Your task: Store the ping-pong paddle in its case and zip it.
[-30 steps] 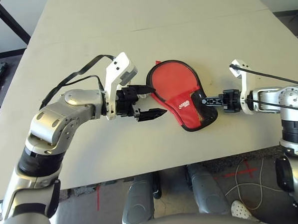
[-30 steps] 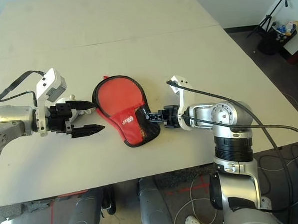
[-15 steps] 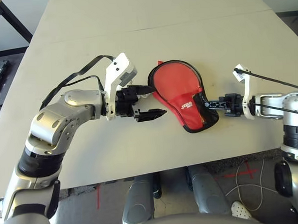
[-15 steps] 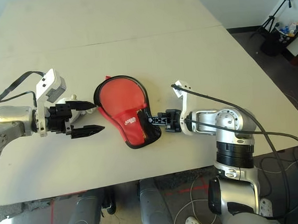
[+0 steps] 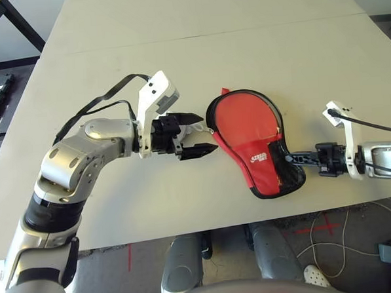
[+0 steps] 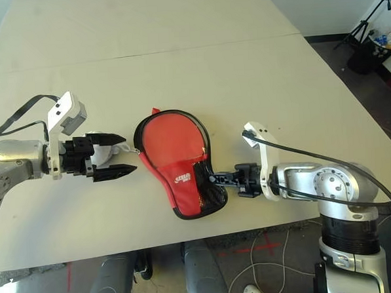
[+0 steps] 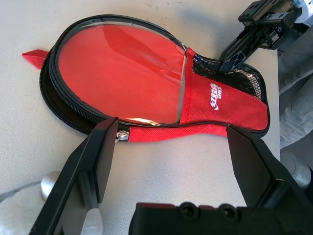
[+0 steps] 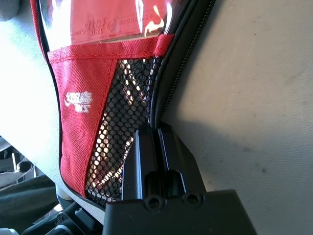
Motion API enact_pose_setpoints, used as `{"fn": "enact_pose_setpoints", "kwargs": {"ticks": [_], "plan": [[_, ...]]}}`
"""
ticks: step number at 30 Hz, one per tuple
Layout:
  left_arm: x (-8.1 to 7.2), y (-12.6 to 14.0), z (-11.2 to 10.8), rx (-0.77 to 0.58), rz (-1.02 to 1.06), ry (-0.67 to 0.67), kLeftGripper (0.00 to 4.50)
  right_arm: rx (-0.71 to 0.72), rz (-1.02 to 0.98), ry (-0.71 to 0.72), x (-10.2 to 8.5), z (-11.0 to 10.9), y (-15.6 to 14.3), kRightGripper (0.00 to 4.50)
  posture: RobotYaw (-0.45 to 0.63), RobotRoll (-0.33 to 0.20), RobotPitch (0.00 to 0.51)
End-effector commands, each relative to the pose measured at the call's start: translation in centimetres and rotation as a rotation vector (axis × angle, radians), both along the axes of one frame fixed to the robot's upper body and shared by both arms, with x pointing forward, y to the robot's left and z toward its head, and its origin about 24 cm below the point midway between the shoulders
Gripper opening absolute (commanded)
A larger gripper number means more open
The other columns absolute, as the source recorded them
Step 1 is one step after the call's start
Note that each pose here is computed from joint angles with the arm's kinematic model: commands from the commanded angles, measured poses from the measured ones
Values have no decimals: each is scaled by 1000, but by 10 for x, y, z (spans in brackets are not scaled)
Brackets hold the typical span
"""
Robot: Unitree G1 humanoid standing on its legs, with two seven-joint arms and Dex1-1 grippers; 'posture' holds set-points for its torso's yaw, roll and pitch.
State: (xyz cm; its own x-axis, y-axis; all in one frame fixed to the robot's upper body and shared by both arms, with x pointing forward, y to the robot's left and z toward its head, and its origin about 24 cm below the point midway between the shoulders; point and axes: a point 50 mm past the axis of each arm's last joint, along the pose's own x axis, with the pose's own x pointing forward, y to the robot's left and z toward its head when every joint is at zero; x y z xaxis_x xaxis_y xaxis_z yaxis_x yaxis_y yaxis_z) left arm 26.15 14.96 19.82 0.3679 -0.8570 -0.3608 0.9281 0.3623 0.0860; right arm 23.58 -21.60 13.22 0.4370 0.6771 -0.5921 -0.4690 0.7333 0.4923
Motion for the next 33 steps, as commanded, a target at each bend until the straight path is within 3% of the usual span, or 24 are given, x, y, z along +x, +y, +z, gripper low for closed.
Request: {"fn": "enact_pose_setpoints", "kwargs": {"ticks": [1,10,15,22,29,33], "plan": [[-2,-1,-3,0,-10,11,4500,-37,-8,69,-6,-11,0,261,-93,0,250],[-2,-1,-5,1,-12,15,4500,-29,16,4,-4,18,-19,2929,-93,0,248],[-2,-1,-5,0,-15,16,4500,-128,26,-34,-3,30,-42,4442,-95,0,244],[-1,0,-4,1,-13,11,4500,-192,8,-133,11,29,-64,4478,-93,0,243],[1,6,1,10,10,-5,4500,-193,201,-502,33,34,-63,4478,-88,0,248],[1,10,2,20,19,-8,4500,-42,162,-626,61,55,-54,4478,-85,0,251]]}}
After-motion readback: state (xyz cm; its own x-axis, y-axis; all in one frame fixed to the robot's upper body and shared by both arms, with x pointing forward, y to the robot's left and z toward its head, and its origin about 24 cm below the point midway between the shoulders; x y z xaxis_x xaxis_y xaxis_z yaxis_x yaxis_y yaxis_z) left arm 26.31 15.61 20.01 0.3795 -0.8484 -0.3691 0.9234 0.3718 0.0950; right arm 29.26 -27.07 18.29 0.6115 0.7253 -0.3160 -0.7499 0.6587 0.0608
